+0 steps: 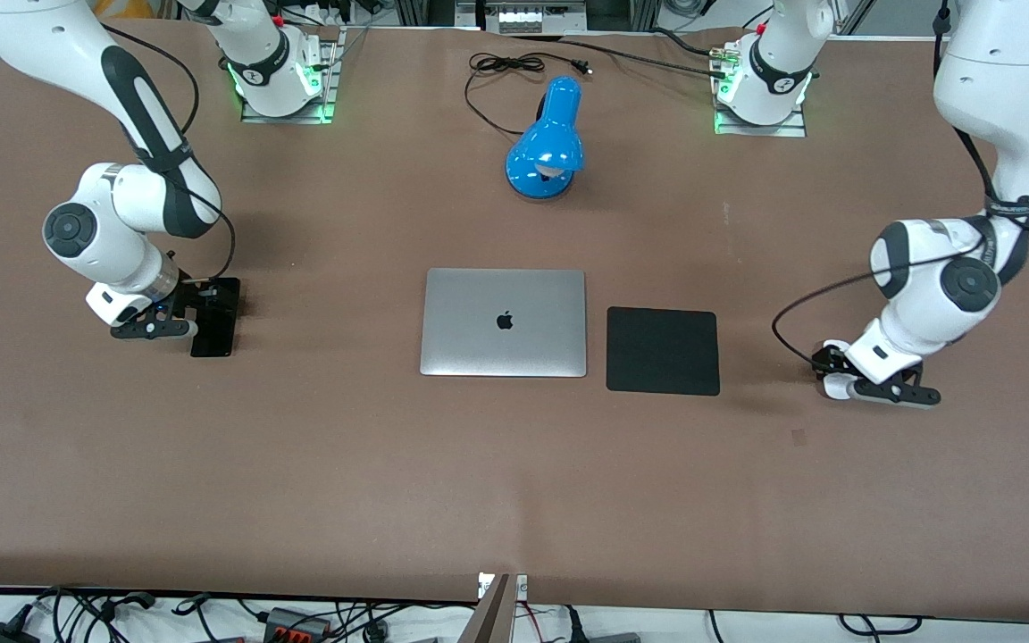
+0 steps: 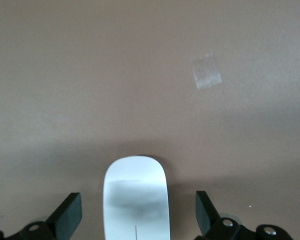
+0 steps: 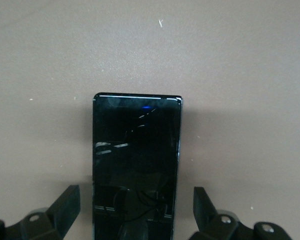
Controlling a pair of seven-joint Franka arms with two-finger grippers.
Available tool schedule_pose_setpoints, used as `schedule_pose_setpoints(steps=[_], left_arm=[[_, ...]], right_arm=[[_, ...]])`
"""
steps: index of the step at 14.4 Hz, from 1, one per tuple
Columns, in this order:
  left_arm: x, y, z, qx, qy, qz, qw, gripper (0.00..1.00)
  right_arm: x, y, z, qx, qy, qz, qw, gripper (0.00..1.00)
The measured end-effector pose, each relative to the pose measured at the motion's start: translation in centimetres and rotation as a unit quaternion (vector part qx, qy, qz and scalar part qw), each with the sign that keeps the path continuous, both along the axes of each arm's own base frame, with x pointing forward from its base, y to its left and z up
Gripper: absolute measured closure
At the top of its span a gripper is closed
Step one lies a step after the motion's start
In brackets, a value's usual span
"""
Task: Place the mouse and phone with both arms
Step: 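Lower the right gripper onto the black phone while the left gripper reaches the mouse, then close the right gripper on the phone while the left gripper grips the mouse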
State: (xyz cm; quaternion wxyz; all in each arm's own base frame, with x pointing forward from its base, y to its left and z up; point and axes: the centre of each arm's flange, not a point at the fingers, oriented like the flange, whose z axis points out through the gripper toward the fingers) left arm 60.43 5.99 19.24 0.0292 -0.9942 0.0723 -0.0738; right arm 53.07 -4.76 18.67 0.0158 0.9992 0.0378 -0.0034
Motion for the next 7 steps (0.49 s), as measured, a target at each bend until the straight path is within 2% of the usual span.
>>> schedule_pose_setpoints(steps=[3, 6, 7], left_arm=[[-1.6, 0.4, -1.7, -0.003, -0.006, 0.002, 1.000, 0.00], [-2.0, 1.2, -2.4, -0.003, 0.000, 0.006, 1.000, 0.04], [-2.1, 1.2, -2.5, -0.004, 0.001, 0.007, 1.000, 0.13]], right_arm=[[-0.3, 0.0, -1.3, 0.000, 0.008, 0.000, 1.000, 0.00], [-0.4, 0.0, -1.6, 0.000, 0.010, 0.001, 1.000, 0.00], [-0.4, 0.0, -1.7, 0.000, 0.010, 0.001, 1.000, 0.00]])
